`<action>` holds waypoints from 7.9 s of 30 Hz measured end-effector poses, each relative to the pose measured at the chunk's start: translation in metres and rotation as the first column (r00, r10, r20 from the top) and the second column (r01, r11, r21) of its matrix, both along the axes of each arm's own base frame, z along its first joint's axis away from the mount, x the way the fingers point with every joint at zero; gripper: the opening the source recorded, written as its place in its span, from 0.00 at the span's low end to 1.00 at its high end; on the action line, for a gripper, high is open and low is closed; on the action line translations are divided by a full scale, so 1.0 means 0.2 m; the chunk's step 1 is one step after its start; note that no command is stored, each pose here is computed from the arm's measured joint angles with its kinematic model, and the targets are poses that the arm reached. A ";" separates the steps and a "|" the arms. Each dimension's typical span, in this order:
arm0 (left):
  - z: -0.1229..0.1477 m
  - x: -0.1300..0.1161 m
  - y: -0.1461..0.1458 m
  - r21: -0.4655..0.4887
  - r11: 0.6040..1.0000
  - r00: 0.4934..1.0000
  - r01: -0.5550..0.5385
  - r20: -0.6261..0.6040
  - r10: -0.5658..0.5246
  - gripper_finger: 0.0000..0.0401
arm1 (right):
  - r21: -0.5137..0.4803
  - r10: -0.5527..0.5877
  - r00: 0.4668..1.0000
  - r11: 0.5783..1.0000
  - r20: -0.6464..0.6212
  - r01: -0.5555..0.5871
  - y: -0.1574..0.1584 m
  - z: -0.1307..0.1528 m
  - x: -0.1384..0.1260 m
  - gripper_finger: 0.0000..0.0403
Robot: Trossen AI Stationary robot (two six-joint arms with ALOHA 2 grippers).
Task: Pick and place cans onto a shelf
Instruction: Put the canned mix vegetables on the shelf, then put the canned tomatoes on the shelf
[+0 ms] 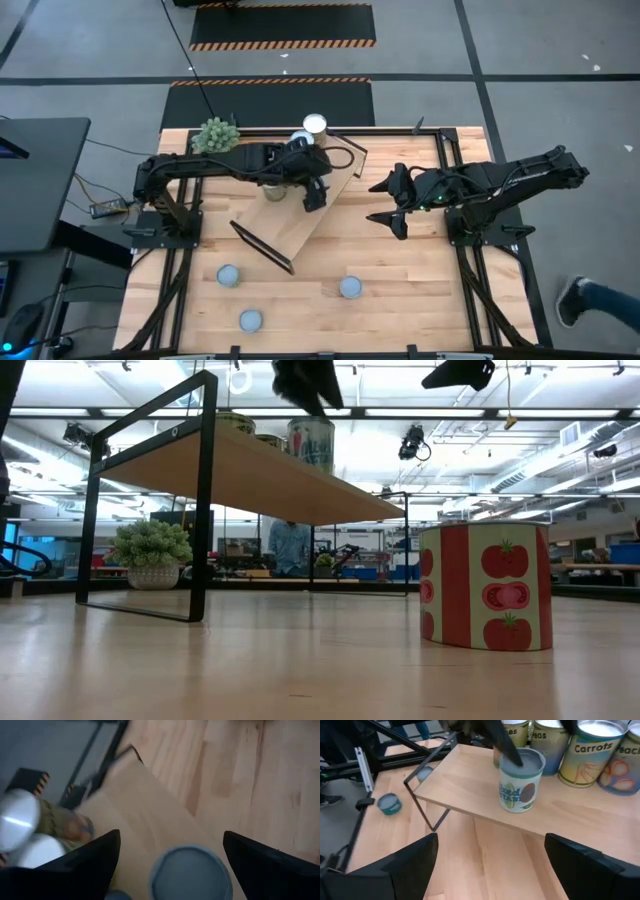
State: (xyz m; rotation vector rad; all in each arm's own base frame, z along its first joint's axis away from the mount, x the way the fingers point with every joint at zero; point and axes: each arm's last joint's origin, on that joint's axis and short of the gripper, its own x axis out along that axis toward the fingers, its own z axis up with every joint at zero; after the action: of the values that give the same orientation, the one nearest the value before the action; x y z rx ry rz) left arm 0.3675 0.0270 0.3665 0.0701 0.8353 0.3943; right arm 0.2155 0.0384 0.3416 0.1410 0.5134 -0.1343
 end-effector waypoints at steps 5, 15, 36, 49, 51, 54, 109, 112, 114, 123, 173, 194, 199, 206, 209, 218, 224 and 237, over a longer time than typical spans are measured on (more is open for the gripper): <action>0.18 -0.03 -0.02 0.025 1.000 0.997 0.019 0.069 -0.020 0.89 | -0.071 -0.013 0.999 0.997 0.030 0.015 0.01 -0.01 0.06 0.93; 0.36 -0.15 -0.12 0.050 0.998 0.993 0.027 0.115 -0.033 0.83 | -0.200 -0.070 0.993 0.976 0.093 0.088 0.02 -0.08 0.27 0.93; 0.39 -0.21 -0.16 0.038 0.999 0.992 0.000 0.122 -0.004 0.83 | -0.201 -0.276 0.952 0.933 0.135 0.299 -0.04 -0.38 0.62 0.97; 0.49 -0.34 -0.15 0.058 0.998 0.982 -0.030 0.187 0.019 0.83 | -0.208 -0.399 0.899 0.878 0.182 0.432 -0.06 -0.48 0.70 0.97; 0.49 -0.35 -0.15 0.058 0.998 0.983 -0.030 0.185 0.019 0.83 | -0.203 -0.430 0.882 0.862 0.192 0.464 -0.07 -0.48 0.70 0.97; 0.50 -0.36 -0.15 0.058 0.998 0.982 -0.030 0.188 0.019 0.83 | -0.200 -0.451 0.869 0.850 0.201 0.487 -0.09 -0.47 0.70 0.96; 0.49 -0.38 -0.15 0.065 0.998 0.991 -0.006 0.134 -0.003 0.83 | -0.482 -0.508 0.860 0.742 0.049 0.466 -0.46 -0.43 0.61 0.92; 0.49 -0.38 -0.15 0.064 0.998 0.991 -0.004 0.134 -0.004 0.83 | -0.477 -0.515 0.855 0.739 0.054 0.475 -0.48 -0.40 0.59 0.92; 0.49 -0.38 -0.15 0.055 0.998 0.991 0.006 0.133 -0.013 0.83 | -0.465 -0.517 0.855 0.749 0.037 0.472 -0.50 -0.40 0.58 0.92; 0.48 -0.38 -0.15 0.053 0.999 0.991 0.009 0.132 -0.016 0.83 | -0.447 -0.517 0.856 0.765 0.004 0.464 -0.55 -0.41 0.56 0.95; 0.44 -0.47 -0.27 -0.031 0.989 0.989 0.145 -0.027 -0.146 0.83 | -0.006 0.422 0.905 0.906 -0.058 -0.423 0.38 -0.32 0.38 0.95; 0.44 -0.47 -0.27 -0.058 0.992 0.994 0.112 -0.013 -0.113 0.83 | 0.011 0.413 0.908 0.910 -0.067 -0.413 0.57 -0.84 0.25 0.96; 0.44 -0.47 -0.27 -0.072 0.993 0.995 0.095 -0.007 -0.096 0.83 | 0.032 0.391 0.917 0.920 -0.081 -0.390 0.54 -0.93 0.19 0.96; 0.44 -0.48 -0.27 -0.091 0.993 0.997 0.081 -0.004 -0.082 0.83 | 0.041 0.378 0.919 0.926 -0.114 -0.376 0.50 -1.02 0.13 0.96; 0.44 -0.48 -0.27 -0.099 0.992 0.997 0.074 -0.001 -0.075 0.83 | 0.045 0.378 0.923 0.926 -0.078 -0.375 0.49 -1.03 0.11 0.97; 0.44 -0.48 -0.27 -0.105 0.992 0.998 0.067 0.002 -0.067 0.83 | 0.037 0.359 0.933 0.933 -0.031 -0.358 0.46 -1.08 0.06 0.99; 0.44 -0.47 -0.27 -0.105 0.992 0.998 0.067 0.002 -0.067 0.83 | 0.029 0.346 0.938 0.938 -0.020 -0.345 0.45 -1.10 0.04 0.99; 0.44 -0.47 -0.27 -0.116 0.992 0.999 0.054 0.008 -0.053 0.83 | 0.050 0.347 0.938 0.936 0.018 -0.348 0.57 -1.24 0.20 0.99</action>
State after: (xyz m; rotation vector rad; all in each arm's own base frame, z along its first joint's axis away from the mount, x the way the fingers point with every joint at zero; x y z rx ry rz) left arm 0.2728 -0.0266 0.4542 -0.0167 0.8485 0.2947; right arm 0.2563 0.1517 0.0941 0.1002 0.5254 0.2267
